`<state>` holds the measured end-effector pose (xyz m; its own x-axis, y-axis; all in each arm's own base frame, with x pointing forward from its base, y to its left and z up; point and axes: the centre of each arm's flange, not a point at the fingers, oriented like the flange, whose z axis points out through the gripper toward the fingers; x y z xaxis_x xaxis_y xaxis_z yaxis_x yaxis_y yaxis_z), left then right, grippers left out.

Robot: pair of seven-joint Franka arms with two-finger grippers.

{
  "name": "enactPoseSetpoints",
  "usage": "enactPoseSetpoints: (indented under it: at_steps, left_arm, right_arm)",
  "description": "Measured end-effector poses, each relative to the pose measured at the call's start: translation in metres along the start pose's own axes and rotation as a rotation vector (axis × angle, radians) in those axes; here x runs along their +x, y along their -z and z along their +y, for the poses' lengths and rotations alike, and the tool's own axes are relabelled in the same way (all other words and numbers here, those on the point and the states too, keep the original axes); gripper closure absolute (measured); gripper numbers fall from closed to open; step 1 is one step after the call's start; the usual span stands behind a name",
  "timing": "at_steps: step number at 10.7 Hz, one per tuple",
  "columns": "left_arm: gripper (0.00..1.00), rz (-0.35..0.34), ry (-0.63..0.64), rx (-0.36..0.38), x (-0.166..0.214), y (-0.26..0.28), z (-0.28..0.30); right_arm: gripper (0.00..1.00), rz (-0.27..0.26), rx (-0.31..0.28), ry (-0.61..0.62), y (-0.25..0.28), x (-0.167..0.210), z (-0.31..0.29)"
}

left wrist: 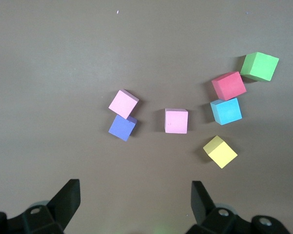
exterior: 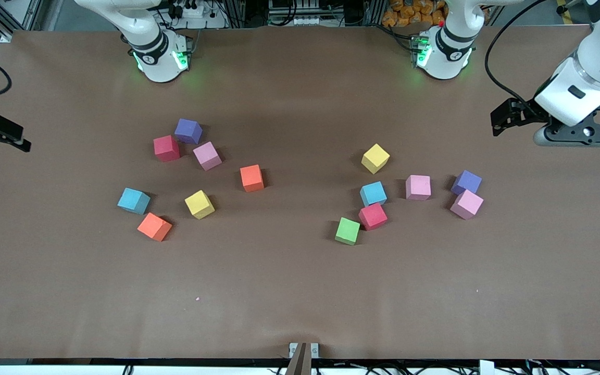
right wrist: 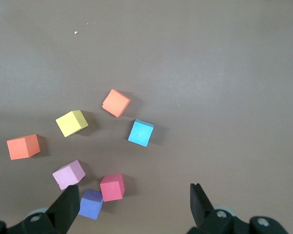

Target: Form number 2 with 11 blocks

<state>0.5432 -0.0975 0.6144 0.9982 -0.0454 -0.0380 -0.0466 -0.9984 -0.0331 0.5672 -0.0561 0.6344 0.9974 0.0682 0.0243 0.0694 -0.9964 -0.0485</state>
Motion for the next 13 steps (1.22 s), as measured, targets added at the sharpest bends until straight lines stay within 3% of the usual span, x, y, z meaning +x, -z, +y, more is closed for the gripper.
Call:
enactPoseSetpoints:
  at_steps: [13]
  left_arm:
    - [0.00,-0.016,0.022,0.001,0.001,-0.004,-0.001]
  right_arm:
    - [0.00,-0.025,-0.002,0.043,-0.019,0.010,0.003]
